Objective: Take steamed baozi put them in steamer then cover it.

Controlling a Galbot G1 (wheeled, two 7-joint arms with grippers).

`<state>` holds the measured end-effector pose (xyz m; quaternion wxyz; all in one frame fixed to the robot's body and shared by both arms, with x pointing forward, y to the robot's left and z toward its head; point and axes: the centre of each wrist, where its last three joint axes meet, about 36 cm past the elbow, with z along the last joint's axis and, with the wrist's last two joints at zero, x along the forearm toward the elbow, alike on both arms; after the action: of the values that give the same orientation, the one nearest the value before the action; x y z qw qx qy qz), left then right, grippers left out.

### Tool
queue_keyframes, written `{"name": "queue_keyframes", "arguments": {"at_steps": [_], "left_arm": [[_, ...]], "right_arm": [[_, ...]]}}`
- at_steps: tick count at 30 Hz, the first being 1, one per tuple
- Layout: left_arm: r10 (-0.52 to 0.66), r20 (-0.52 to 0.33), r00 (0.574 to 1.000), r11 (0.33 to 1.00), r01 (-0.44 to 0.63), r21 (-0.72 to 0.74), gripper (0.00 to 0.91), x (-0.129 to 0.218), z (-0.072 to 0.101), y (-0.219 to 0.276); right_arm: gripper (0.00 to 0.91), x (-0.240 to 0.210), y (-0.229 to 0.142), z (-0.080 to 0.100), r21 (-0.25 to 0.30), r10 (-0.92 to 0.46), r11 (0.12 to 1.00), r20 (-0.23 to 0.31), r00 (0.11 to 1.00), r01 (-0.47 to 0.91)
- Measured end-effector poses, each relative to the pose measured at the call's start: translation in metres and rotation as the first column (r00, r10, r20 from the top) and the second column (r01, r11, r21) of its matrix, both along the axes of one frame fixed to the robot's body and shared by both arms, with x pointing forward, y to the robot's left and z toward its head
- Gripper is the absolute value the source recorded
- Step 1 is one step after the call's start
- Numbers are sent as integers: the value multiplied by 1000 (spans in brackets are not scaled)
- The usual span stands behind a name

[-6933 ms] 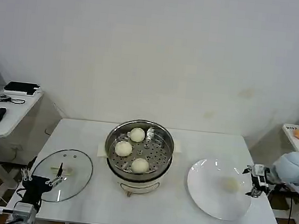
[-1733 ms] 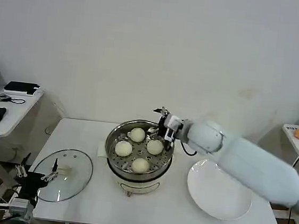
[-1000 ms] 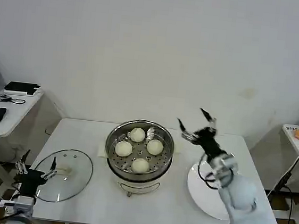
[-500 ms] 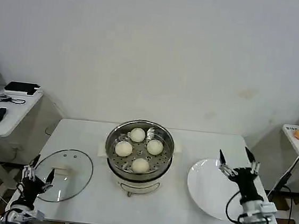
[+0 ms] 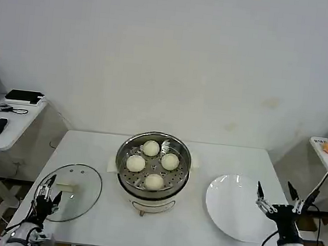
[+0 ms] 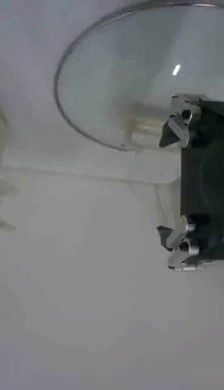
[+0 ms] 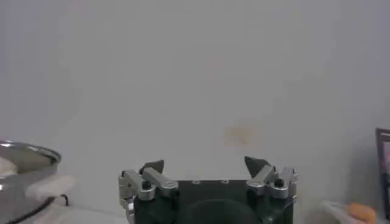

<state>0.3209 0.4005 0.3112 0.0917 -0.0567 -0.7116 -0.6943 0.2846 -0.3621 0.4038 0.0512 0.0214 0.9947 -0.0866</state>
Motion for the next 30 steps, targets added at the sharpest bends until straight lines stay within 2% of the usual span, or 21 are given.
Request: {"name": "queue_keyframes", "arguments": {"at_steps": [23, 24, 25, 26, 30], "left_arm": [[-16, 0, 1000, 997, 16, 76, 907, 56, -17, 10], [-16, 1, 1000, 997, 16, 76, 675, 58, -18, 10], [-16, 2, 1000, 997, 15, 75, 292, 59, -19, 11], [-14, 3, 1000, 997, 14, 75, 10, 60, -20, 12], [-11, 4, 1000, 997, 11, 72, 0, 61, -25, 14]], "right_arm": [[907, -23, -4, -11, 1, -39, 999, -31, 999, 39], [907, -23, -4, -11, 1, -39, 999, -31, 999, 39], [907, -24, -3, -11, 1, -39, 999, -32, 999, 39], [907, -24, -3, -11, 0, -39, 999, -32, 999, 39], [907, -24, -3, -10, 1, -39, 999, -28, 999, 39]]}}
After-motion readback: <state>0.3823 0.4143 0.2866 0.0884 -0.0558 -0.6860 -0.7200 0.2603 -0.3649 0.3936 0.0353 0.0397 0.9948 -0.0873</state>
